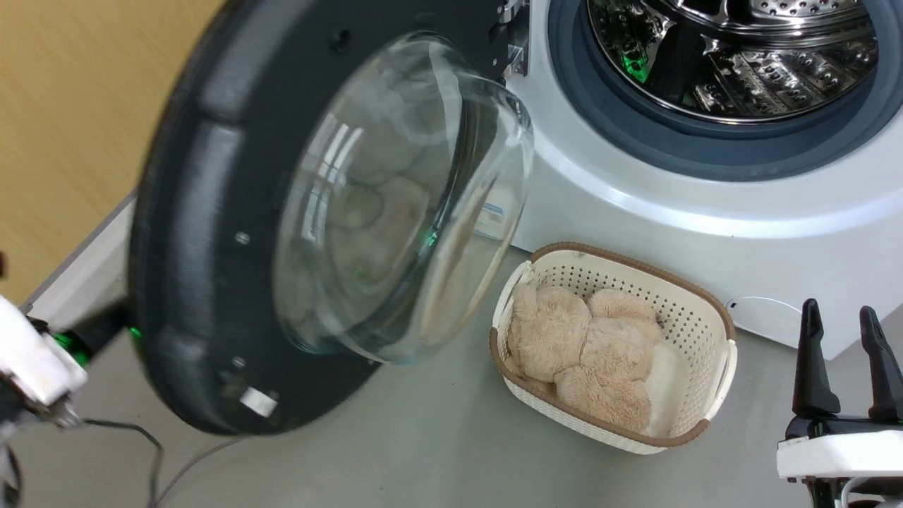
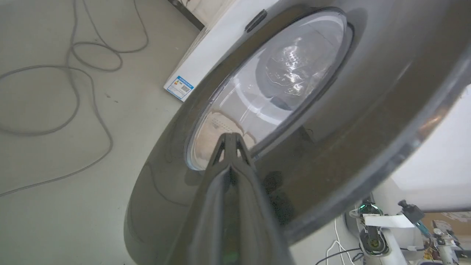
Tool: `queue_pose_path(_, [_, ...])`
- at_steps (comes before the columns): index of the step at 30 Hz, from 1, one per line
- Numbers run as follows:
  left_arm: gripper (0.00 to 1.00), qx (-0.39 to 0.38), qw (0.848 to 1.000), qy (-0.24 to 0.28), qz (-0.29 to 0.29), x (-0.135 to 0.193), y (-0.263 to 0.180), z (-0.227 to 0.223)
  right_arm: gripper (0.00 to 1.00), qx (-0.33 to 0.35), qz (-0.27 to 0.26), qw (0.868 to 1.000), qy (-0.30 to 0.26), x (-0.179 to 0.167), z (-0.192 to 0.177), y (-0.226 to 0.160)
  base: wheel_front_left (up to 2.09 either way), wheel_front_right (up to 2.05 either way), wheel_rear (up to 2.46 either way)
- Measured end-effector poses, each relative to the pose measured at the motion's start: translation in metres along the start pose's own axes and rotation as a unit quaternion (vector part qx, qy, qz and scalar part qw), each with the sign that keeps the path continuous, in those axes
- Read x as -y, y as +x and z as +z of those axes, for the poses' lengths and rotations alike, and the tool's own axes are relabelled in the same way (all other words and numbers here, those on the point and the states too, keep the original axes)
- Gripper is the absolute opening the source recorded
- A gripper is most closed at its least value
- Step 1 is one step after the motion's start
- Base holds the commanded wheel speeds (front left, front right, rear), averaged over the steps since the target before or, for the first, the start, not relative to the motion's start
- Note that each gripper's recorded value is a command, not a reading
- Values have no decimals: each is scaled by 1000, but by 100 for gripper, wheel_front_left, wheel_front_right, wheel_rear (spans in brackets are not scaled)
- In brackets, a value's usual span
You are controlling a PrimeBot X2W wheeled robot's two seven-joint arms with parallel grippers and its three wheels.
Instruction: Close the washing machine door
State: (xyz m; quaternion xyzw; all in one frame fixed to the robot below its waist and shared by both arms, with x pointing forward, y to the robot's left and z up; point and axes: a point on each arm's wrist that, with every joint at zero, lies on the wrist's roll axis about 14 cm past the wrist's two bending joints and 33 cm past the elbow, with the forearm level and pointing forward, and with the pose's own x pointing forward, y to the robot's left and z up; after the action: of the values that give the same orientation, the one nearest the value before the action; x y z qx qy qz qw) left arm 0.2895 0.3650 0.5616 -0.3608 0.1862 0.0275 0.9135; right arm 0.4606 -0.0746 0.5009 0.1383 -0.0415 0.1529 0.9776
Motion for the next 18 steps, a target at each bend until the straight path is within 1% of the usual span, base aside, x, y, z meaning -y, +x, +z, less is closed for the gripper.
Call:
queue_pose_path(5, [0, -33, 998, 6, -56, 32, 4, -28, 100, 1, -6, 1000, -2, 5, 1, -2, 0, 0, 0])
queue_pose_path(10, [0, -63, 991, 15, -120, 71, 11, -52, 100, 2, -12, 1000, -4, 9, 2, -3, 0, 0, 0])
queue_pose_path(14, [0, -94, 980, 25, -171, 103, 18, -74, 100, 6, -21, 1000, -7, 15, 6, -7, 0, 0, 0])
queue_pose_path(18, [0, -123, 964, 28, -235, 142, 25, -98, 100, 11, -35, 999, -12, 25, 12, -14, 0, 0, 0])
